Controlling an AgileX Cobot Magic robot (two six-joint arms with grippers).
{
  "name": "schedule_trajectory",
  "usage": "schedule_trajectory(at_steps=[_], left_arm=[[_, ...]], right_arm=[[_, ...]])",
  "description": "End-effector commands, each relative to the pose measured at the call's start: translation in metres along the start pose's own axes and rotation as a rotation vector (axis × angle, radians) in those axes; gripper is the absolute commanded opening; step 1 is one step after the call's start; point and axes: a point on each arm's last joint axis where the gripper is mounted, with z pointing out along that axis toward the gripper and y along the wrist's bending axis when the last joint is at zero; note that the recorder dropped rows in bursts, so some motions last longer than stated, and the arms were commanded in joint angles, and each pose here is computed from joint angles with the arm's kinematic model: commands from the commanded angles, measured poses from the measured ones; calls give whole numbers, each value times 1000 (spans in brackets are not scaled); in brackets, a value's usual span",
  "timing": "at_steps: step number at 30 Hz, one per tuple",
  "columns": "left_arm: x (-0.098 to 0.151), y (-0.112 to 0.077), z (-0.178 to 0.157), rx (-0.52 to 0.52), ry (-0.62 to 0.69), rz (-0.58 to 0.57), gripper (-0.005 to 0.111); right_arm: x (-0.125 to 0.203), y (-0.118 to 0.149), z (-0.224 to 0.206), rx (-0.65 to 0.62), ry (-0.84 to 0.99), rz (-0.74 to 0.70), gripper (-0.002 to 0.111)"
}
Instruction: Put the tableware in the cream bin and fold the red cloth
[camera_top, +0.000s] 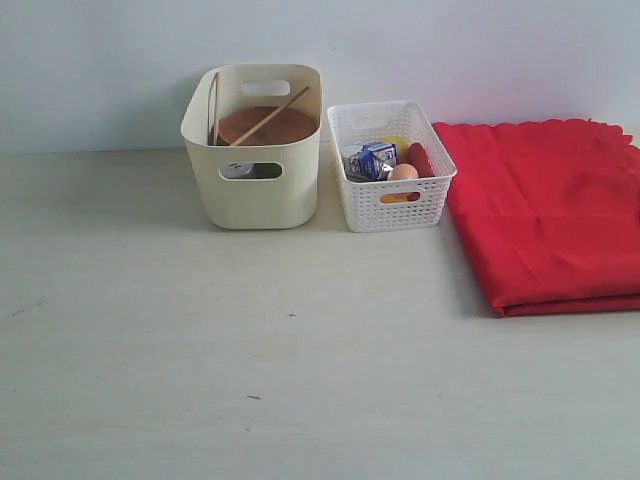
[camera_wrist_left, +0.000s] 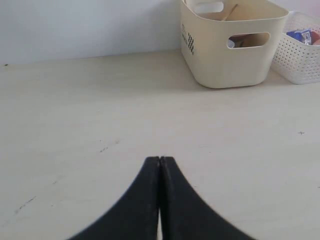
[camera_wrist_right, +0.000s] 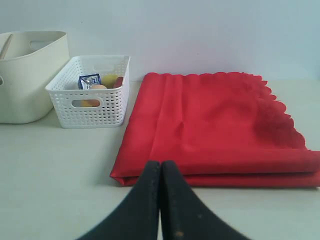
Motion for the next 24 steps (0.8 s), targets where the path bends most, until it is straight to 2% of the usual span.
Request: schedule_trajectory(at_steps=[1, 24], left_arm=[[0, 0, 0, -4, -12, -6, 0], [0, 0, 0, -4, -12, -6, 0]], right_arm=[[1, 0, 0, -2, -6, -2, 0], [1, 0, 0, -5, -6, 10, 0]])
